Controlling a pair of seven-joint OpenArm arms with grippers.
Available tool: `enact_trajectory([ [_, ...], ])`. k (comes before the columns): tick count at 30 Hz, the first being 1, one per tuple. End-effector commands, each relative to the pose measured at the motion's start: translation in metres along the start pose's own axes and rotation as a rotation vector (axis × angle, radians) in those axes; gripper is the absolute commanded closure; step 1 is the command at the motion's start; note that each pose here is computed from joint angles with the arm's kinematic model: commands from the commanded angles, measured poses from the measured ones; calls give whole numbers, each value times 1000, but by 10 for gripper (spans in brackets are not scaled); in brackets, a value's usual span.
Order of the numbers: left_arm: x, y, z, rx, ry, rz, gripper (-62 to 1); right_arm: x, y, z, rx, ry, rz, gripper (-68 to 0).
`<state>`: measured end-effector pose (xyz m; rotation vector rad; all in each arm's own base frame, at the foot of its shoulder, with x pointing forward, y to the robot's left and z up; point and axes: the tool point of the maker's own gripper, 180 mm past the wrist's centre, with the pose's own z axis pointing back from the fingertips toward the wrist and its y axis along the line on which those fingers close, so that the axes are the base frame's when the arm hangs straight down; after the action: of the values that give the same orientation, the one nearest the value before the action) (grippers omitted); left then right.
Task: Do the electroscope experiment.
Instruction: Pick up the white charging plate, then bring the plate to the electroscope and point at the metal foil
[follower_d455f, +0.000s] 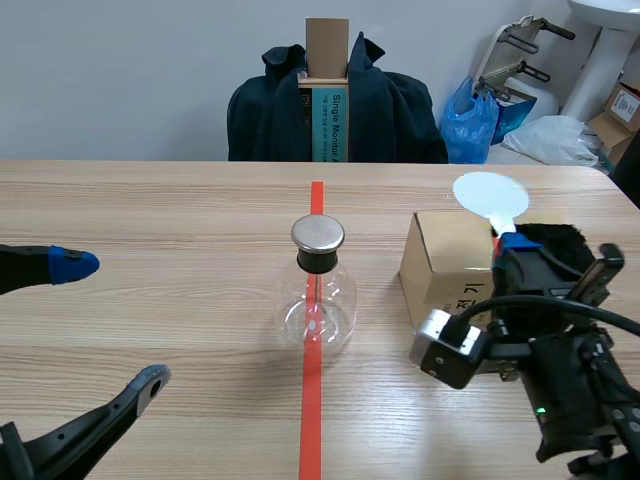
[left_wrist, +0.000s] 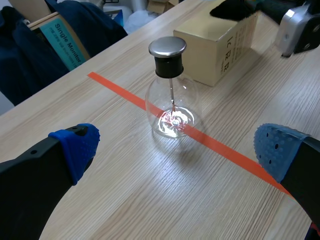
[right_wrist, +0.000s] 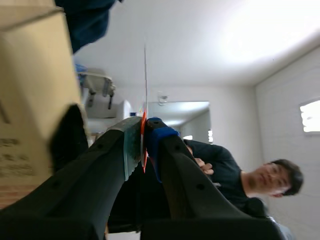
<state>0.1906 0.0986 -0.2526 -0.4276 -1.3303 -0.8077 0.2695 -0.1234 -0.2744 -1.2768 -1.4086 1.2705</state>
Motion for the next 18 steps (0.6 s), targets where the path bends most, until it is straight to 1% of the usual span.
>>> enact_trajectory([
  [1, 0, 0, 1, 2, 6, 9, -623, -13, -41, -6, -135, 7, 34, -6],
  [4, -11, 1, 3, -18, 70, -11, -620, -22, -77, -6, -216, 17, 58, -6],
  [6, -16, 4, 4, -35, 102, -31, -517, -27, -101, -5, -272, 32, 65, -6],
  [8, -20, 9, 4, -61, 120, -41, -404, -32, -123, -6, -330, 50, 71, -6],
  [10, -25, 15, 3, -95, 125, -30, -268, -36, -143, -7, -382, 64, 80, -6],
  [11, -29, 18, 1, -110, 127, -21, -206, -37, -151, -7, -406, 66, 84, -6],
  [12, -32, 23, -2, -119, 128, -14, -158, -37, -160, -7, -428, 68, 87, -6],
  [15, -44, 35, -15, -130, 125, 6, -33, -38, -182, -5, -487, 70, 96, -6],
  [18, -53, 43, -34, -134, 89, 37, -27, -35, -196, -4, -528, 66, 94, -6],
])
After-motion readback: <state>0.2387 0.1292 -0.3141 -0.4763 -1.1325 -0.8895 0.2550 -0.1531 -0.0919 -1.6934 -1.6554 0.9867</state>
